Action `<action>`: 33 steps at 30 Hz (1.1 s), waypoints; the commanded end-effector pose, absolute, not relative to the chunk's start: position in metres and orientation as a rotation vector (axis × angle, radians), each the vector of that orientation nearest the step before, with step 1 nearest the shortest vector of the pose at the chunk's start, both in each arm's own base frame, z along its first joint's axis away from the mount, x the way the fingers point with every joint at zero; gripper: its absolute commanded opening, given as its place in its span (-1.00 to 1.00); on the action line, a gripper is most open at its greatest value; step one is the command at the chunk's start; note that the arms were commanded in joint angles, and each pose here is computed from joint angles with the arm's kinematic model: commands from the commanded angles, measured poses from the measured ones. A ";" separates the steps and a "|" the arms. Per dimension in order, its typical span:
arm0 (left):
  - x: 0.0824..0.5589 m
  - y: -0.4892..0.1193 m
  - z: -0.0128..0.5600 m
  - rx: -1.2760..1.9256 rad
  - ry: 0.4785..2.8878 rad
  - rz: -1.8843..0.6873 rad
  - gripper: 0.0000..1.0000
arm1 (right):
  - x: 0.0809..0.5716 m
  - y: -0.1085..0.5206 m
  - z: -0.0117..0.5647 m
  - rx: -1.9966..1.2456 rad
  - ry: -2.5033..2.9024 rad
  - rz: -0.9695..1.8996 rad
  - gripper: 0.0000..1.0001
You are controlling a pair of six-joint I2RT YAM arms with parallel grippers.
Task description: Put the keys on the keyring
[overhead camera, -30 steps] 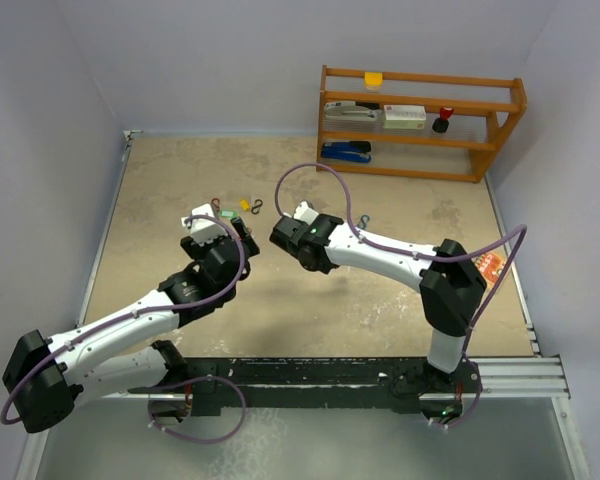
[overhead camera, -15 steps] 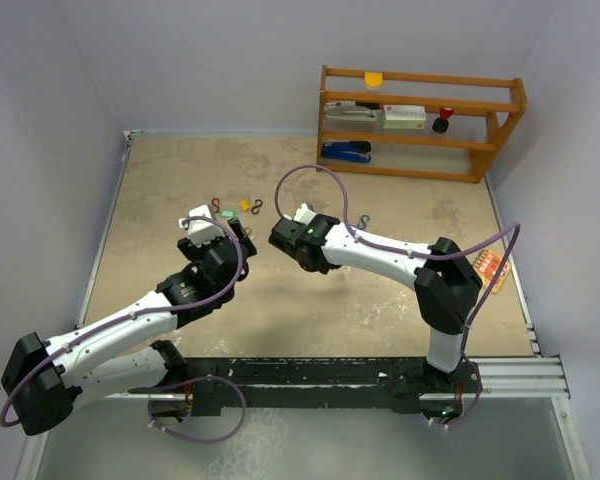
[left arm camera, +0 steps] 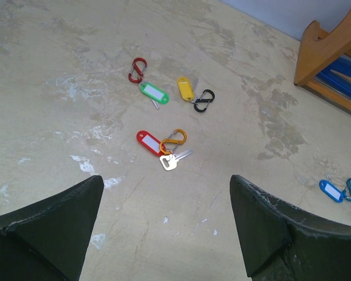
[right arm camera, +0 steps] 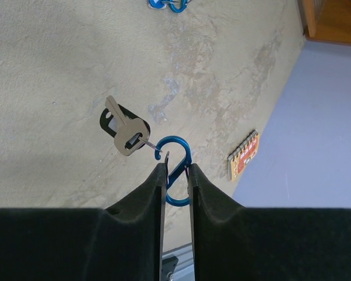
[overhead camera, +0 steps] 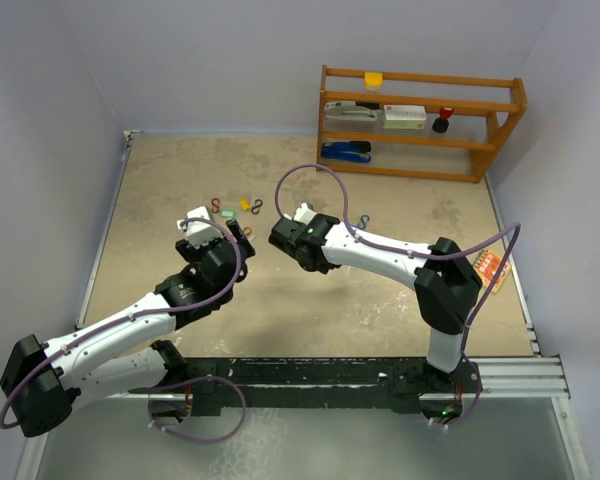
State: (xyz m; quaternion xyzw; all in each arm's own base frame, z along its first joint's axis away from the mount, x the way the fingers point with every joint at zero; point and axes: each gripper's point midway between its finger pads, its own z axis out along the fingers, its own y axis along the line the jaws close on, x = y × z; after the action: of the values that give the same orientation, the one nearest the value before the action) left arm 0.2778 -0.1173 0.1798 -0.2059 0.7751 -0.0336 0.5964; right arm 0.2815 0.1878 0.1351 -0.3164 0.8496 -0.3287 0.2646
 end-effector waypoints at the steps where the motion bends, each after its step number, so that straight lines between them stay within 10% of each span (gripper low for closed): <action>1: 0.279 -0.111 0.187 -0.522 1.761 -0.079 0.72 | 0.284 0.191 0.146 -0.821 2.285 -0.879 -0.53; 19: 0.276 -0.102 0.191 -0.538 1.746 -0.062 0.72 | 0.289 0.205 0.129 -0.830 2.310 -0.847 -0.30; 33: 0.270 -0.091 0.206 -0.560 1.712 -0.067 0.84 | 0.309 0.201 0.136 -0.447 2.402 -0.529 0.76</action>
State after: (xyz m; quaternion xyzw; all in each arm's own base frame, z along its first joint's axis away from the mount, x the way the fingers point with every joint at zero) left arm 0.2701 -0.0989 0.1927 -0.2243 0.7612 -0.0246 0.6080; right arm 0.2978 0.1968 0.1122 -0.2473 0.8920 -0.2733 0.2615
